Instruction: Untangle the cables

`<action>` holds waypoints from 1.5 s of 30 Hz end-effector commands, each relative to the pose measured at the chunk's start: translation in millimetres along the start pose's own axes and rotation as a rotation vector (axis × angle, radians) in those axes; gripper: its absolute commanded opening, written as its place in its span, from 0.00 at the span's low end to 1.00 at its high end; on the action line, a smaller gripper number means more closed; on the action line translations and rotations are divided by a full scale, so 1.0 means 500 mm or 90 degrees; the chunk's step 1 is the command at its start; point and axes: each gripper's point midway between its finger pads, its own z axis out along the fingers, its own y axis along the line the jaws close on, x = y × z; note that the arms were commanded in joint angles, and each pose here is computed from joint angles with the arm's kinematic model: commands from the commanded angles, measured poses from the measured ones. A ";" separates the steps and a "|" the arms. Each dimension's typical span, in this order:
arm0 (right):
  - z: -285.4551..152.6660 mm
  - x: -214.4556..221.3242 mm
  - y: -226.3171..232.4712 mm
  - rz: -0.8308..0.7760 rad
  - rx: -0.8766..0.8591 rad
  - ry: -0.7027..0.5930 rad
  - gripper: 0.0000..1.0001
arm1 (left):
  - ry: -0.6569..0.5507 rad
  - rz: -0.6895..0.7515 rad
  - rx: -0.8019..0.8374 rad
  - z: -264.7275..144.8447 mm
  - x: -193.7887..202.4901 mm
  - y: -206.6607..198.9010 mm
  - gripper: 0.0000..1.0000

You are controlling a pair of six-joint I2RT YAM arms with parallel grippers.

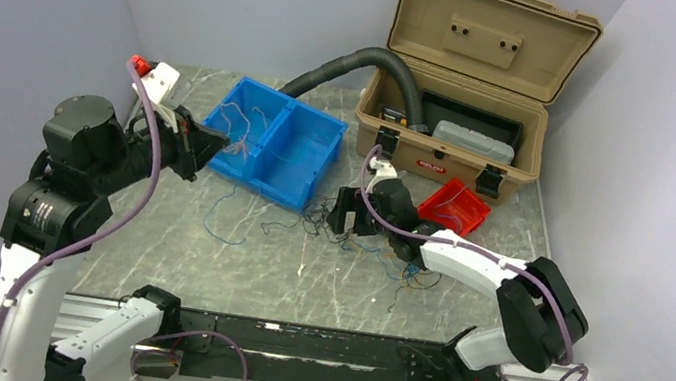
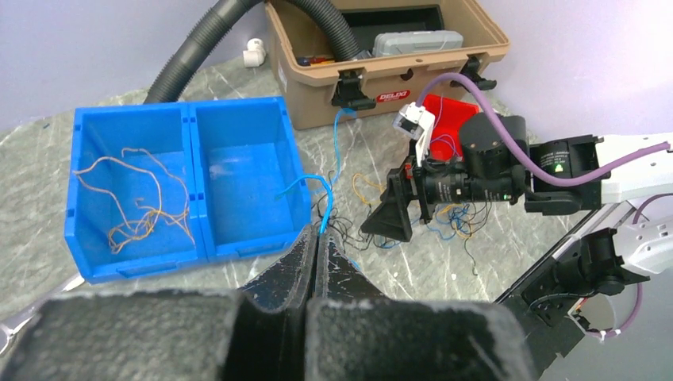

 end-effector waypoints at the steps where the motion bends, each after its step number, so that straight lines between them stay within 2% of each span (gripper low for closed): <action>1: -0.002 -0.053 -0.033 0.065 0.098 -0.052 0.97 | -0.033 0.009 0.034 0.009 -0.045 -0.018 0.00; 4: -0.041 -0.032 -0.105 0.090 0.210 -0.059 0.97 | -0.040 0.003 0.052 0.026 -0.043 -0.022 0.00; 9: -0.121 -0.034 -0.133 0.090 0.234 -0.096 0.97 | -0.018 -0.048 0.176 0.089 -0.010 -0.073 0.00; 11: -0.163 -0.050 -0.144 0.094 0.253 -0.127 0.97 | -0.009 -0.040 0.186 0.121 0.000 -0.092 0.00; 15: -0.279 -0.104 -0.199 0.149 0.352 -0.230 0.97 | 0.018 -0.016 0.220 0.193 0.018 -0.157 0.00; 19: -0.380 -0.123 -0.274 0.211 0.478 -0.302 0.96 | 0.054 -0.021 0.275 0.274 0.038 -0.225 0.00; 23: -0.464 -0.111 -0.336 0.314 0.587 -0.357 0.86 | 0.065 -0.019 0.329 0.340 0.041 -0.291 0.00; 29: -0.518 -0.146 -0.320 0.322 0.532 -0.451 0.84 | 0.113 -0.006 0.385 0.438 0.067 -0.387 0.00; 36: -0.557 -0.172 -0.309 0.323 0.530 -0.478 0.84 | 0.152 -0.016 0.387 0.559 0.115 -0.429 0.00; 40: -0.585 -0.180 -0.300 0.333 0.496 -0.529 0.82 | 0.142 -0.013 0.365 0.632 0.135 -0.436 0.00; 45: -0.621 -0.181 -0.301 0.330 0.496 -0.567 0.80 | 0.081 -0.021 0.336 0.707 0.132 -0.434 0.00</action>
